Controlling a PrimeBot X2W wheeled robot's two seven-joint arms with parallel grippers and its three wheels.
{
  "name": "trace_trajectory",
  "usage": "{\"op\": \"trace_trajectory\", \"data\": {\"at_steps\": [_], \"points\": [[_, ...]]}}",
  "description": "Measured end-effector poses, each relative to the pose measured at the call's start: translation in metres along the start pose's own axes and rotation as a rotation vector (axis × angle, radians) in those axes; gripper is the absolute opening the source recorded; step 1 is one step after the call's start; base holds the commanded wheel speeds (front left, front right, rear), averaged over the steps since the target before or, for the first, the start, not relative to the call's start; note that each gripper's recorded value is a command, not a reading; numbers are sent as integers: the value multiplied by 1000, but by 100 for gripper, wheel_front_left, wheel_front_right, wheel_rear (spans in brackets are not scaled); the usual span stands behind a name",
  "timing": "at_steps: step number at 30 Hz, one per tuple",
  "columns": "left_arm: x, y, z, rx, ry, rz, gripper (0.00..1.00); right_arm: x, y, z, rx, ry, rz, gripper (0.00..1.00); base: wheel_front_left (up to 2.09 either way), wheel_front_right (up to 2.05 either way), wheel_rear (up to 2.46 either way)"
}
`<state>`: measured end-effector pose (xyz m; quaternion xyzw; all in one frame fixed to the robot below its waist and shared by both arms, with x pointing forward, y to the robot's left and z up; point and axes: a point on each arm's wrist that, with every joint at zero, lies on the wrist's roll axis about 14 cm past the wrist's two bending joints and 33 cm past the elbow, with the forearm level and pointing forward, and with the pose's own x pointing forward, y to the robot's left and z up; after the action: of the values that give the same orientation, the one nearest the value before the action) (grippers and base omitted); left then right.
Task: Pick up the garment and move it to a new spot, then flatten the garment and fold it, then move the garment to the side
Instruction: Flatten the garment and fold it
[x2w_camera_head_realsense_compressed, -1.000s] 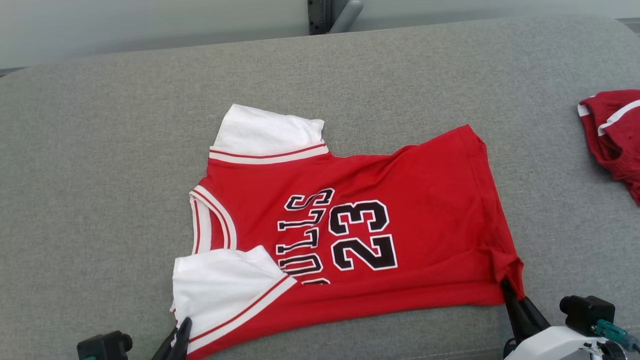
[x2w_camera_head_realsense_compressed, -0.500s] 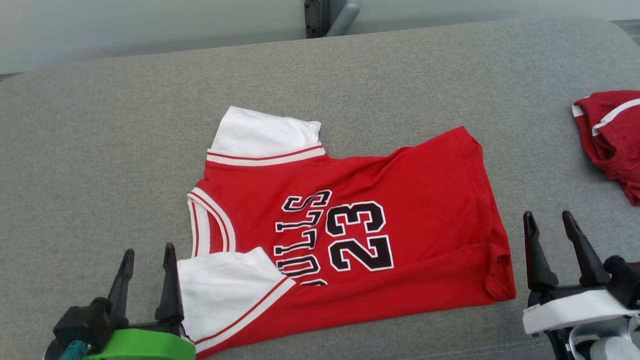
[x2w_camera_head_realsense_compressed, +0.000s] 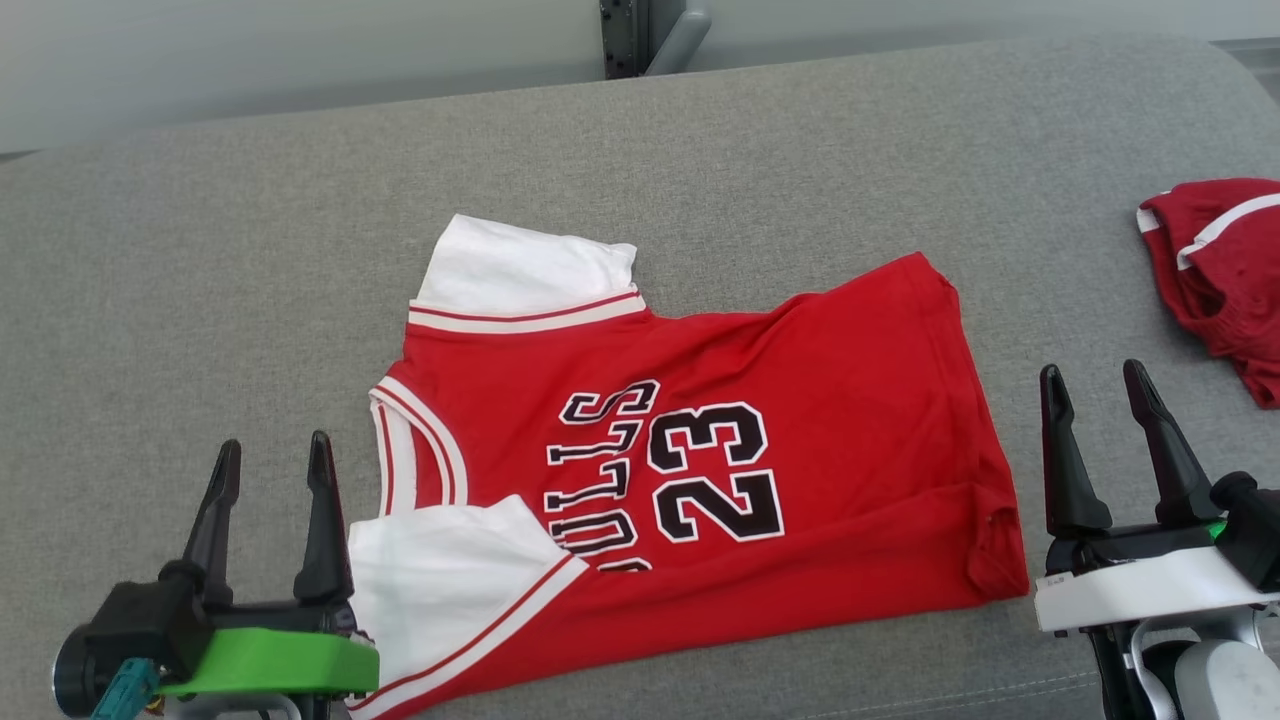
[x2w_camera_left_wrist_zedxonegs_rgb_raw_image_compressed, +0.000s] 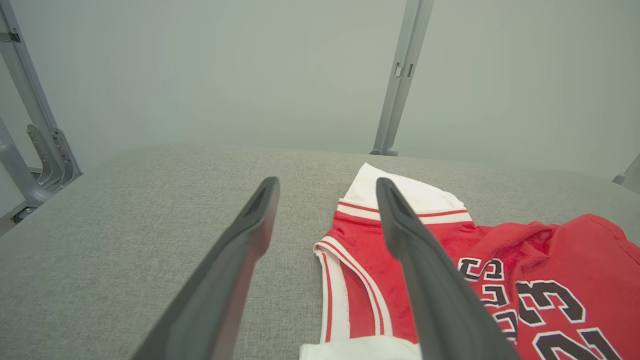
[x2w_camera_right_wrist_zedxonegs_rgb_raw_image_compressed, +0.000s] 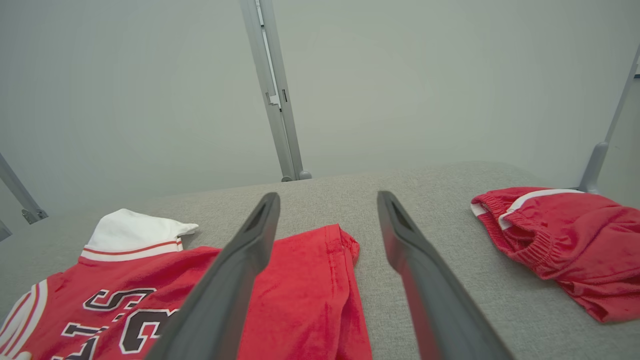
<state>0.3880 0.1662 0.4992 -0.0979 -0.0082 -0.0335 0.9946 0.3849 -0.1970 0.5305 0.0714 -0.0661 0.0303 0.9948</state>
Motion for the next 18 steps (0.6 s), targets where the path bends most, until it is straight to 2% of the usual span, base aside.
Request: {"op": "trace_trajectory", "data": {"at_steps": [3,11,14,18], "points": [[20,-11,17,14,-52,-62,100,5,2,-4,6,8,3,100,0,0,0],[110,-69,65,65,-137,-305,100,31,9,-12,11,6,32,100,0,0,0],[146,-81,46,55,-41,-350,100,41,9,-22,18,17,38,100,0,0,0],[179,-76,-13,40,188,-345,100,47,7,-41,30,51,27,100,0,0,0]]}}
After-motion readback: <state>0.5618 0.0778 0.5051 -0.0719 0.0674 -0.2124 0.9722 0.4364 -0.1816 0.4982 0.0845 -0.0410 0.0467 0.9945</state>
